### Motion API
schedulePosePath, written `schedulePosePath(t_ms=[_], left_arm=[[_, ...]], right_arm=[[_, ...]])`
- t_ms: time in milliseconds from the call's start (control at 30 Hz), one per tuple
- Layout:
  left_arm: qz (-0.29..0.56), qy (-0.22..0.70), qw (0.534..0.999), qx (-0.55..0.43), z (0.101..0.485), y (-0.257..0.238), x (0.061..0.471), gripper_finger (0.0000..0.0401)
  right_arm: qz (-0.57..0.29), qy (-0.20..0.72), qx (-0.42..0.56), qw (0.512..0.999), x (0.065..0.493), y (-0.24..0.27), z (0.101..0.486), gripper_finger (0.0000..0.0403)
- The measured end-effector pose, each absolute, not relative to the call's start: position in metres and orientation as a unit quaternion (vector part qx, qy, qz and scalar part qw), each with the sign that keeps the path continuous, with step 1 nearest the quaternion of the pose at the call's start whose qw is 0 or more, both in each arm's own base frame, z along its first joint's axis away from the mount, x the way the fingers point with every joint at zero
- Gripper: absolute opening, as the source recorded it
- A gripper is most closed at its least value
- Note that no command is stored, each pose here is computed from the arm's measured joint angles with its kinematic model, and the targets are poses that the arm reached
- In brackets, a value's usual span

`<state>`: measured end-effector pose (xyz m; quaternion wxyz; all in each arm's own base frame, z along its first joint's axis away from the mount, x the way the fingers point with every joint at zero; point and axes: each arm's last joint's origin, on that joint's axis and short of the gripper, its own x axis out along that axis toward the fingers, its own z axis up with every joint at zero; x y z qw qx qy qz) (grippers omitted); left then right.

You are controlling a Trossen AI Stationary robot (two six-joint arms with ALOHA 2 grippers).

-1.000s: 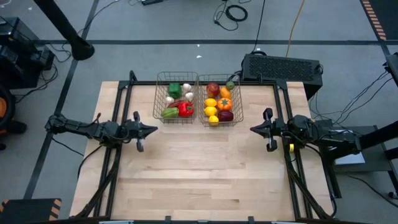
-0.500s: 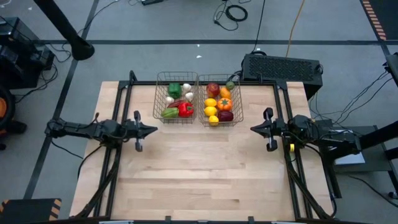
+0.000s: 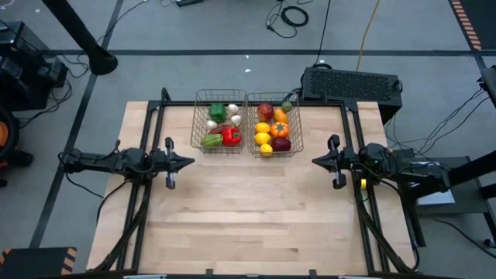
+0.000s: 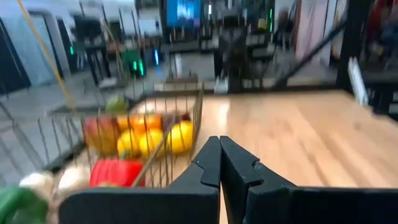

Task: Sort produce into baskets
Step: Return to Home Position

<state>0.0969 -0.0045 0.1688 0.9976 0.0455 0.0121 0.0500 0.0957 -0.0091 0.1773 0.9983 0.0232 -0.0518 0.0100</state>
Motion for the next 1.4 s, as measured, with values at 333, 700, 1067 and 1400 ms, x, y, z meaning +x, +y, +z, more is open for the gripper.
schedulePosePath(t_ms=[333, 700, 1067, 1400], left_arm=[[0.031, 0.039, 0.999, 0.016, 0.1718, -0.0047, 0.0927, 0.0], [-0.01, -0.012, 1.0, 0.017, 0.1674, -0.0075, 0.0973, 0.0], [-0.023, -0.01, 0.999, 0.047, 0.1667, -0.0082, 0.0973, 0.0], [-0.027, -0.009, 0.999, 0.042, 0.1664, -0.0084, 0.0973, 0.0]], right_arm=[[0.004, -0.057, -0.004, 0.998, 0.0956, -0.0093, 0.1782, 0.0], [0.012, -0.05, 0.026, 0.998, 0.0958, -0.0089, 0.177, 0.0], [0.036, -0.034, 0.024, 0.999, 0.096, -0.0076, 0.174, 0.0], [0.038, -0.03, 0.01, 0.999, 0.096, -0.0075, 0.1732, 0.0]])
